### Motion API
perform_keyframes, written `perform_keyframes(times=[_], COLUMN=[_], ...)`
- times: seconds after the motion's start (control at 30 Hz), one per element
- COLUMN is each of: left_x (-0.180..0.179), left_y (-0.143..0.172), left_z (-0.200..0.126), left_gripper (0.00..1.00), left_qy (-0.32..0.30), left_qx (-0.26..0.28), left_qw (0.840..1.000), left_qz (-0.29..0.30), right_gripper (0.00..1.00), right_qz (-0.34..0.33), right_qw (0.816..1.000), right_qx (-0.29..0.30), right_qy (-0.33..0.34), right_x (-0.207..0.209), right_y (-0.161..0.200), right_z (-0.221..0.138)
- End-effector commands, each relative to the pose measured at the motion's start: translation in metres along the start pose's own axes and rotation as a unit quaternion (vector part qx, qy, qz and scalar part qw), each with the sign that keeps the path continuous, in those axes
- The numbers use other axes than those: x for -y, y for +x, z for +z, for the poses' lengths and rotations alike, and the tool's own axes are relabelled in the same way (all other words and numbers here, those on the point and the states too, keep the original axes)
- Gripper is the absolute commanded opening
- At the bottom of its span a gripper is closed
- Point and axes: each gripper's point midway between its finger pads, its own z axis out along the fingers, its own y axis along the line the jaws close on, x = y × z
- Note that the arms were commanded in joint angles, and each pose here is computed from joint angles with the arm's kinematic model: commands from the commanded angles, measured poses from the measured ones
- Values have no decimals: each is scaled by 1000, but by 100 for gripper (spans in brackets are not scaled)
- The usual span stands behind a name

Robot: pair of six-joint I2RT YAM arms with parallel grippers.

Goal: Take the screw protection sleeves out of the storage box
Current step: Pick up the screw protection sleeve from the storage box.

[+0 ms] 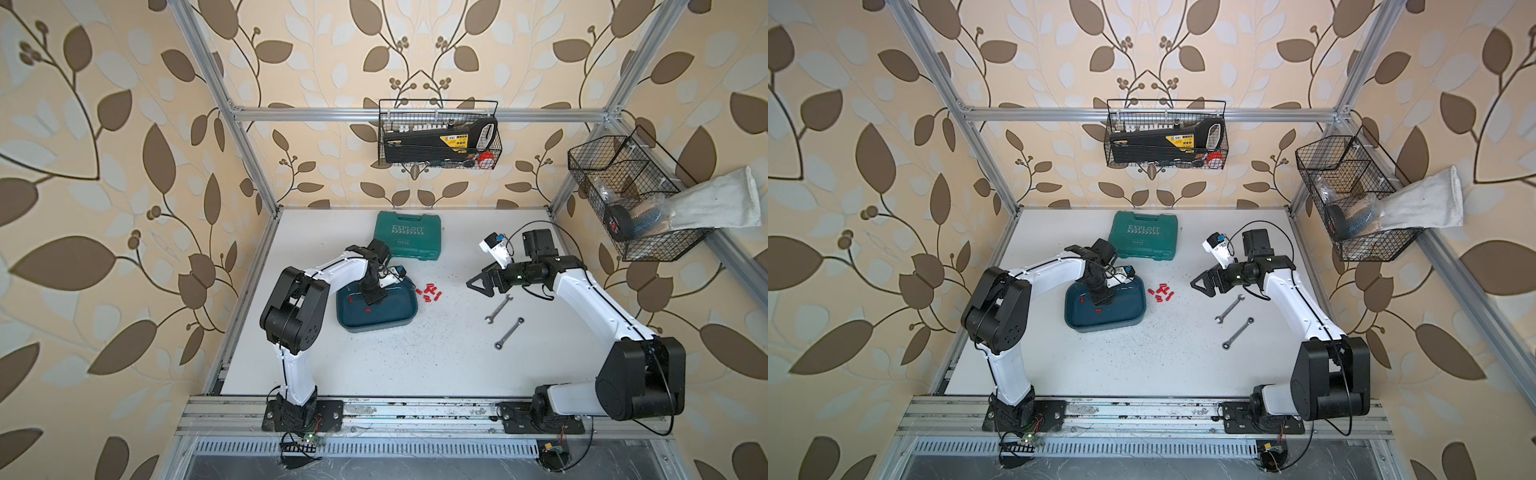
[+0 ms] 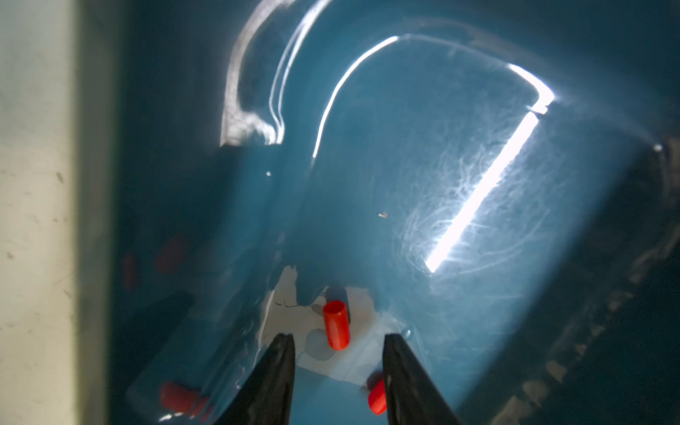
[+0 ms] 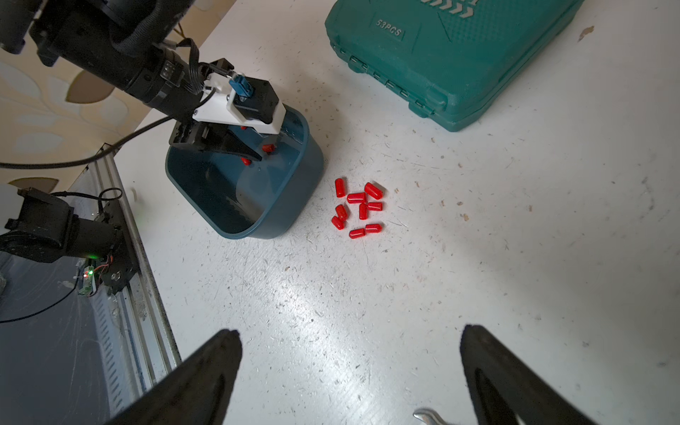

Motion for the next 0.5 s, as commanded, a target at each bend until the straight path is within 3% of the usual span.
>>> perform_keyframes(times=[0.0,0.47], left_x=[-4,1], left_y=[-4,3], left_z=[-1,11], left_gripper=[42,25], left_qy=[2,13], left_qx=[11,-1], left_qw=[1000,1000], left_qz=[-2,-5], right_gripper=[96,97], right_qz=[2,2], right_qw=[1000,1000], right_qx=[-6,-5], right_qy=[-7,-7], right_x=[-1,-1], right_y=[6,5], right_z=[1,0])
